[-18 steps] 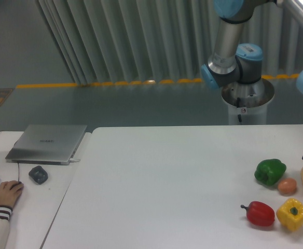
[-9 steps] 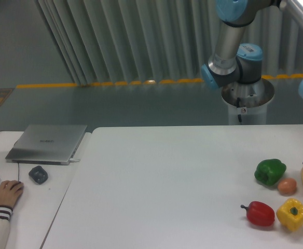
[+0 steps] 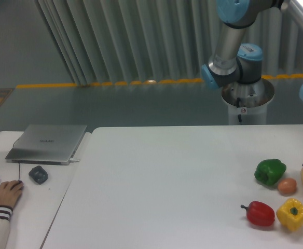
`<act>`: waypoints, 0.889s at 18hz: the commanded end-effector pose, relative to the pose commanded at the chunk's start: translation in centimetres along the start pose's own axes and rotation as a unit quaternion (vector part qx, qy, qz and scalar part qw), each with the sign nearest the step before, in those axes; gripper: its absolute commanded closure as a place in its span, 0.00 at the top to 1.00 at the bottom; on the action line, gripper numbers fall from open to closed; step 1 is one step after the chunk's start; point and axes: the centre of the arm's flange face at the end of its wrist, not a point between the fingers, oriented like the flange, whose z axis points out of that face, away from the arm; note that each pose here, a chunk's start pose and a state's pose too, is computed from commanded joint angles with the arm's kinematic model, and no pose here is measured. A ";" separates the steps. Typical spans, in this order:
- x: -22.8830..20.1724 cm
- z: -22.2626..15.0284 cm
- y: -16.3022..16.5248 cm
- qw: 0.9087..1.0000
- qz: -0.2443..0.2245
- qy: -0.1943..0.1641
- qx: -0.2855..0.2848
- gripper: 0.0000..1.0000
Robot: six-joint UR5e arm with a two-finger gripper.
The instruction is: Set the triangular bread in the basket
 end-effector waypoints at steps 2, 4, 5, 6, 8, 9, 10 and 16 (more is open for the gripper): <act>0.0 0.1 0.0 1.000 0.000 0.001 0.000 1.00; 0.0 0.1 0.0 1.000 0.000 0.000 -0.001 0.99; 0.0 0.1 0.0 1.000 -0.002 0.000 -0.001 0.83; -0.1 0.2 0.0 1.000 -0.002 0.001 -0.003 0.77; -0.1 0.3 0.2 1.000 -0.002 -0.004 -0.014 0.65; -0.1 0.3 0.2 1.000 -0.002 -0.006 -0.019 0.55; -0.1 0.3 0.2 1.000 -0.002 -0.005 -0.019 0.45; 0.2 0.0 0.3 1.000 -0.002 0.001 -0.024 0.06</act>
